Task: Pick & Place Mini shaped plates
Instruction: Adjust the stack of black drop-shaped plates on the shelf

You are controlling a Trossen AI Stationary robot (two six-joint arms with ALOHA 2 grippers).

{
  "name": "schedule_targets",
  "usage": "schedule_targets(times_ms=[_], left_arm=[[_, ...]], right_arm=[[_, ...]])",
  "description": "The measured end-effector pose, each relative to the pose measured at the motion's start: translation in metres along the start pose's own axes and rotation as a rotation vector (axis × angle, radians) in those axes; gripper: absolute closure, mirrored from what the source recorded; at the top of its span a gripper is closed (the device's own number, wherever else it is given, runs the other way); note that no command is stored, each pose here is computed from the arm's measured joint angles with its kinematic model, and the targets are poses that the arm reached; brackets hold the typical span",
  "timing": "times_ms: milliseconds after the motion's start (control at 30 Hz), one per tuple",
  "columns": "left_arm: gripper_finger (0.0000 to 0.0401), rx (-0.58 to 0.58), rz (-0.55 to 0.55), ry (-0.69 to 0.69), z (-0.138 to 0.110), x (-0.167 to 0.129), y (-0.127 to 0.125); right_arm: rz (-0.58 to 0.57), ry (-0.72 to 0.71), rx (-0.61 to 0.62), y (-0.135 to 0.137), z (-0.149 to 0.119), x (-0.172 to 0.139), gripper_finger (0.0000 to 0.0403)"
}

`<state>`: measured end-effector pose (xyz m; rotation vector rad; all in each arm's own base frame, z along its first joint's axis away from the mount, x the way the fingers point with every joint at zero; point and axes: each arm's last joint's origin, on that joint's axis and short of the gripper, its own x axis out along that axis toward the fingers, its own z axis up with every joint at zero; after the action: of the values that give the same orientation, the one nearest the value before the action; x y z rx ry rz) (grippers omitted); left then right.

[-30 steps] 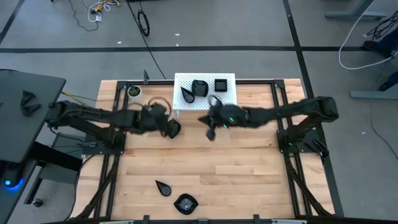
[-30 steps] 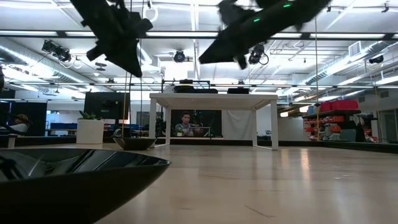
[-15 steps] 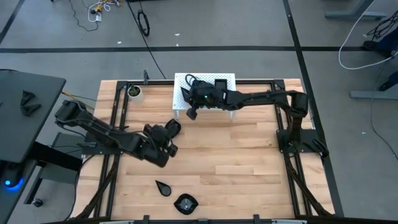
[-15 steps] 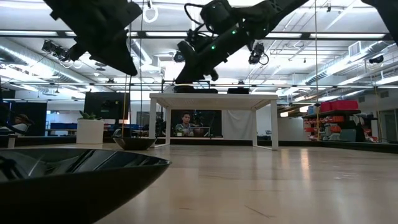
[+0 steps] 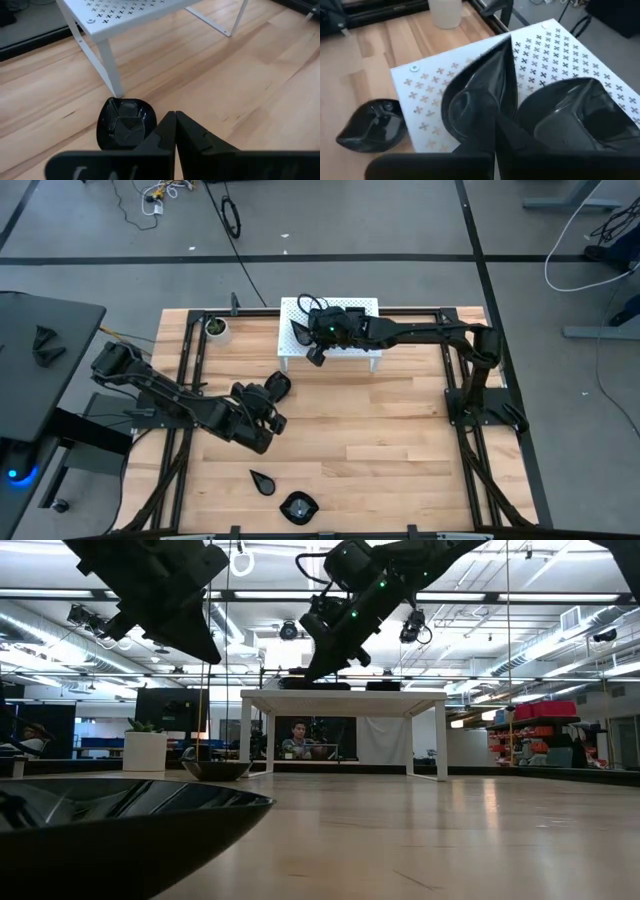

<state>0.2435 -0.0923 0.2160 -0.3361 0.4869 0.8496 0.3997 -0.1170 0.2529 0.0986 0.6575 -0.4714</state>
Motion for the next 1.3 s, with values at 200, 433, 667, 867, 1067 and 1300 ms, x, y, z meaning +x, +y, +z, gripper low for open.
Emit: schedule_targets(times_ms=[200, 433, 667, 867, 1067, 1300], left_arm=[[0.0392, -0.002, 0.003, -0.007, 0.000, 0.000, 0.000], [0.0392, -0.002, 0.003, -0.007, 0.000, 0.000, 0.000], [0.0392, -0.001, 0.002, -0.003, 0.000, 0.000, 0.000], [0.0392, -0.002, 0.006, -0.014, 0.001, 0.000, 0.000], [0.0392, -0.001, 0.006, -0.014, 0.001, 0.000, 0.000], [0.0392, -0.001, 0.006, -0.015, 0.001, 0.000, 0.000]], right_arm=[[0.081, -0.008, -0.009, 0.007, 0.000, 0.002, 0.0401], [0.061, -0.097, -0.050, 0.014, 0.010, -0.006, 0.0401], [0.281, -0.065, -0.108, 0.016, 0.014, -0.032, 0.0401], [0.308, -0.038, -0.143, 0.023, 0.005, -0.011, 0.0401], [0.066, -0.058, -0.103, 0.012, 0.004, 0.001, 0.0401], [0.086, -0.092, -0.147, 0.018, 0.010, -0.011, 0.0401]])
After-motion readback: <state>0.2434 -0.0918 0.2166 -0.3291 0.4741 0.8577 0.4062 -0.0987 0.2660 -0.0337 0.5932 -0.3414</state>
